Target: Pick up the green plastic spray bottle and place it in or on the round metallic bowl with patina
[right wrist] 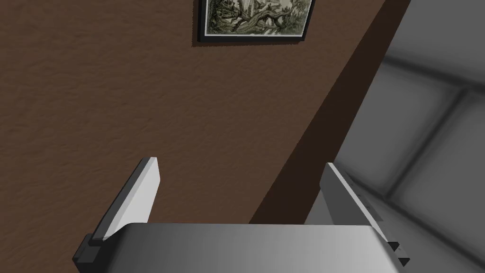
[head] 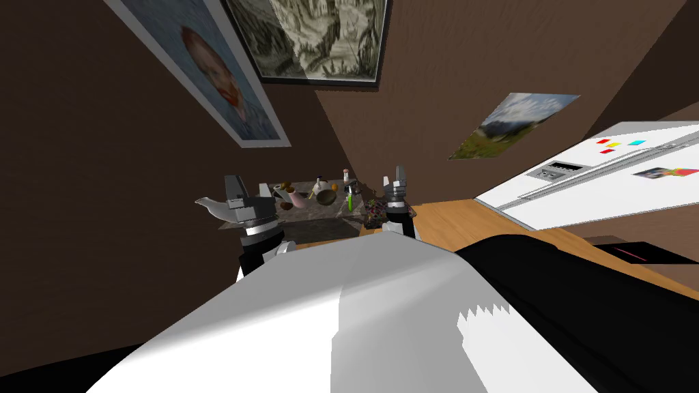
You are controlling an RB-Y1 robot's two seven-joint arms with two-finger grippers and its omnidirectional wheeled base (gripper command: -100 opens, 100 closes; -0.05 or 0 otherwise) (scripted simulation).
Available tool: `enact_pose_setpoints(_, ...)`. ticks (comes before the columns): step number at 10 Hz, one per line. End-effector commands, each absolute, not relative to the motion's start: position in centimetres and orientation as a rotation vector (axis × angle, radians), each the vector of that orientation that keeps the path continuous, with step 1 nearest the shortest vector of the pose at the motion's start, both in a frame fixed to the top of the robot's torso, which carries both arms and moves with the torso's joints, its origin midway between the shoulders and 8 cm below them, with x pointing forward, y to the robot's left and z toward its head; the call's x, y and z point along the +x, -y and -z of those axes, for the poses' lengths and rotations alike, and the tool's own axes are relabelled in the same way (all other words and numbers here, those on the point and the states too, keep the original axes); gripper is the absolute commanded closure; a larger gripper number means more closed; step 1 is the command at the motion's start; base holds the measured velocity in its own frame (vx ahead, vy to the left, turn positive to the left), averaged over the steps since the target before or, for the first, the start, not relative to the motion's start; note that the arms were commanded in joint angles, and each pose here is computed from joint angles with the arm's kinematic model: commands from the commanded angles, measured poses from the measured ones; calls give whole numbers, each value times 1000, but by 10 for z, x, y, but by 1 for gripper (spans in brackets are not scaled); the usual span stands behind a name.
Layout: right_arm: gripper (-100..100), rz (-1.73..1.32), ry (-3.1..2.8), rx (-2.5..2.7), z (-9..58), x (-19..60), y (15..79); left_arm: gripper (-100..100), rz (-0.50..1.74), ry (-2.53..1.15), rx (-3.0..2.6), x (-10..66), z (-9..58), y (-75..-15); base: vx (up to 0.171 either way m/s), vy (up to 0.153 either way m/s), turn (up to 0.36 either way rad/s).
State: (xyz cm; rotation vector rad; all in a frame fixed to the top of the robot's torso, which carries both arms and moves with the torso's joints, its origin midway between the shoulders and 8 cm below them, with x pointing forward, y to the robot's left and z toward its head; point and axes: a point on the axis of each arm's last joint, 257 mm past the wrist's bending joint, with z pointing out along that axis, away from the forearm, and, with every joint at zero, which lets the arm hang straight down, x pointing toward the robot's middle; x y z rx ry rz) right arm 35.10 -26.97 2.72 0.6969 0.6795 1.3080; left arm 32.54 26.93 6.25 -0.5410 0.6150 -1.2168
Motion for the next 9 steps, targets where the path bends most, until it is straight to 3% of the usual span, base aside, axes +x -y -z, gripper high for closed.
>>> enact_pose_setpoints(1, -100, -1302, -713, 687, -23, 353, 268, 0, 1217, -615, -541, 325, -63, -269, -2, 14, 24)
enact_pose_setpoints(9, -100, -1192, -1024, 675, 42, 372, 268, 0, 1217, -615, -541, 325, -63, -269, -9, 66, 50)
